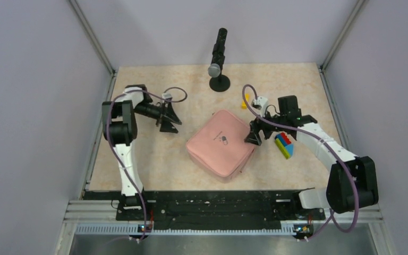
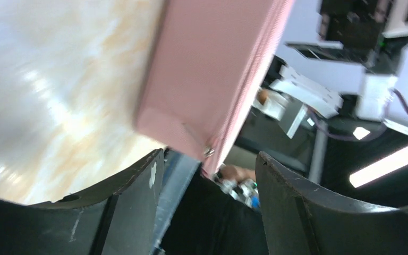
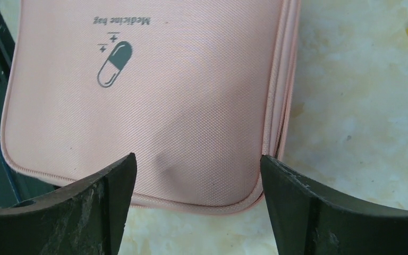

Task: Organize the medicine kit

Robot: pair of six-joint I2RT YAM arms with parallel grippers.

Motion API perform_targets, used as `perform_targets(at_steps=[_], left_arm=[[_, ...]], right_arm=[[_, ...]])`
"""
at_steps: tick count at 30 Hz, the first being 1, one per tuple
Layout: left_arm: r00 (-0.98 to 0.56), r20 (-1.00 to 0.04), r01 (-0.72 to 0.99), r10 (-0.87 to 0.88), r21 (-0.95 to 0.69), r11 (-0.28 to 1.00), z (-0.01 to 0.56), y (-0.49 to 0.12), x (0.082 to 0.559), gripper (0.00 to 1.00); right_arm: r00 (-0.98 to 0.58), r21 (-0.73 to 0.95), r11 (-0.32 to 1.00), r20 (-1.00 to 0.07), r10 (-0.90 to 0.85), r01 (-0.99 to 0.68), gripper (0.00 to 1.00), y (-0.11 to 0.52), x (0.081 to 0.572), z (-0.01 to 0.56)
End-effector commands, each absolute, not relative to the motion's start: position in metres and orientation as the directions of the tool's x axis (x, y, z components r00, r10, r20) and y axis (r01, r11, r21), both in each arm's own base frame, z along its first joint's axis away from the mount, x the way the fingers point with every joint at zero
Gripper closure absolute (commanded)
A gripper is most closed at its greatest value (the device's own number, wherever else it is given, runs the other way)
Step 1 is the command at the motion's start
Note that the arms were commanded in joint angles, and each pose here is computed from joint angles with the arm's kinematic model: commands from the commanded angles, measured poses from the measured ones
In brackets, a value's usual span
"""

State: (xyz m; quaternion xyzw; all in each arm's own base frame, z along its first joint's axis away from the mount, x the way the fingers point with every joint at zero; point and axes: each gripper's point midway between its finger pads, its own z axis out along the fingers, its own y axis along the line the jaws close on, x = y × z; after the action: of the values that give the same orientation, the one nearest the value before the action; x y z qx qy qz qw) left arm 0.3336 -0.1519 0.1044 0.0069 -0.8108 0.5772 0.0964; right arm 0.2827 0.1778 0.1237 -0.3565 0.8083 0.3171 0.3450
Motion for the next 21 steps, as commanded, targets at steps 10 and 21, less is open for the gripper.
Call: perform_targets(at_steps=[10, 21], left_arm=[[-0.729, -0.527, 0.025, -0.436, -0.657, 0.753, 0.170, -0.061, 0.341, 0.03], [-0.905, -0.052, -0.206, -0.422, -0.815, 0.541, 0.122, -0.091, 0.312, 0.26]], right_arm=[[0.183, -0.211, -0.043, -0.707, -0.683, -0.977, 0.13, 0.163, 0.281, 0.135], [0.407, -0.230, -0.337, -0.557, -0.724, -0.913, 0.13, 0.145, 0.256, 0.109]])
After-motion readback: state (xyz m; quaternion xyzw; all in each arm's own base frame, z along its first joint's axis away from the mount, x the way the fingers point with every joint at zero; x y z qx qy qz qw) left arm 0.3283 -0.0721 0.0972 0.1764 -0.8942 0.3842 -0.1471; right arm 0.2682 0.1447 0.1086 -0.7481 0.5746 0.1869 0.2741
